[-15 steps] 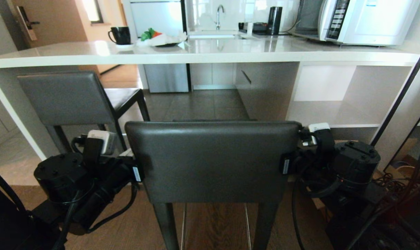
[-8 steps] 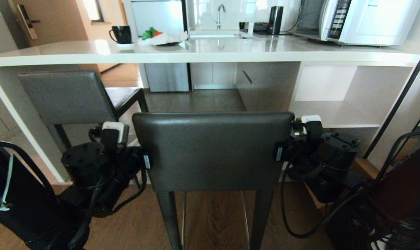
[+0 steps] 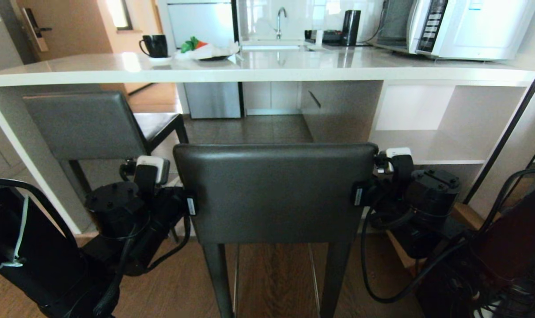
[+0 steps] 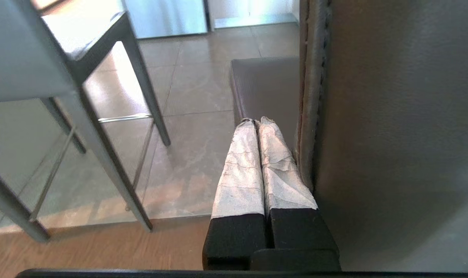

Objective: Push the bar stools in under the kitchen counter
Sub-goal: Push the gray chair back under the dining table

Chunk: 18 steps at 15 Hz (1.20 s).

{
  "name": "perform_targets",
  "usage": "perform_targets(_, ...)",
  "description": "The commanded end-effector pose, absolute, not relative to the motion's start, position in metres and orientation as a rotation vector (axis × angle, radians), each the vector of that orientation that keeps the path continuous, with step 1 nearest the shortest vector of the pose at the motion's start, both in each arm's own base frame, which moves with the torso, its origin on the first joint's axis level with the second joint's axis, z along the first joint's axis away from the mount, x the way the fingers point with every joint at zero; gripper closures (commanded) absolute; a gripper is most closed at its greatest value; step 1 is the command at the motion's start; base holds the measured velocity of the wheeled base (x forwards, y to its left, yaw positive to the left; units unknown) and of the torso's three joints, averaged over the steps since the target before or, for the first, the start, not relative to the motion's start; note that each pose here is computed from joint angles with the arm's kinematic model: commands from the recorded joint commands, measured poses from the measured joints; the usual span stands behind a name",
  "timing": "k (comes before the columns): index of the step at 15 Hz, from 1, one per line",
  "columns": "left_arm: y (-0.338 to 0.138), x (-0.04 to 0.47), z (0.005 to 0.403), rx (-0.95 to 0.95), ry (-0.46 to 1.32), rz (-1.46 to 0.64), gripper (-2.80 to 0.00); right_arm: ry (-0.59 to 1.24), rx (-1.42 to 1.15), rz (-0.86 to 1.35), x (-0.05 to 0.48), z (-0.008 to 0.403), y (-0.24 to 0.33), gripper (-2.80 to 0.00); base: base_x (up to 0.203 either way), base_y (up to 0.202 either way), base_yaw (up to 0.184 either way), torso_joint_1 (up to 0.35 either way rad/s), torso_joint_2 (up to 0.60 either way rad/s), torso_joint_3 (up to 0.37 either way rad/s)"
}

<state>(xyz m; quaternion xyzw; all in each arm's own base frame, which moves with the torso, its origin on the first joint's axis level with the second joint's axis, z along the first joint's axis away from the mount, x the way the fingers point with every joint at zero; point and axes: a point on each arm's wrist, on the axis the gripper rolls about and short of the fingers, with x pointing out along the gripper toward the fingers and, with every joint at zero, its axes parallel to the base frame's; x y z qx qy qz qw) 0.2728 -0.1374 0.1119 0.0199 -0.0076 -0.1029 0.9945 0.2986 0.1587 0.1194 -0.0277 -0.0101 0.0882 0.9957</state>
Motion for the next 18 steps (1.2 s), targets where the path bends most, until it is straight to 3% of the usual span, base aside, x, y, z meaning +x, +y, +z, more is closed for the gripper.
perform_targets(1, -0.138, 0.274, 0.111, 0.038, -0.02, -0.205, 0.0, -0.032, -0.052, 0.179, 0.299, 0.121, 0.159, 0.0, 0.162, 0.0, -0.003, -0.019, -0.01, 0.009)
perform_targets(7, -0.139, 0.271, 0.114, 0.033, -0.034, -0.214, 0.0, -0.036, -0.06, 0.179, 0.298, 0.122, 0.159, 0.0, 0.174, 0.0, 0.001, 0.004, 0.0, 0.008)
perform_targets(15, -0.143, 0.247, 0.114, 0.051, -0.018, -0.266, 0.0, -0.05, -0.059, 0.178, 0.283, 0.121, 0.15, 0.0, 0.0, 0.0, 0.0, 0.0, 0.0, 0.0)
perform_targets(18, -0.16, 0.223, 0.104, 0.073, 0.032, -0.364, 0.0, -0.149, -0.086, 0.197, 0.285, 0.145, 0.162, 0.0, 0.0, 0.0, 0.0, 0.0, 0.0, 0.0)
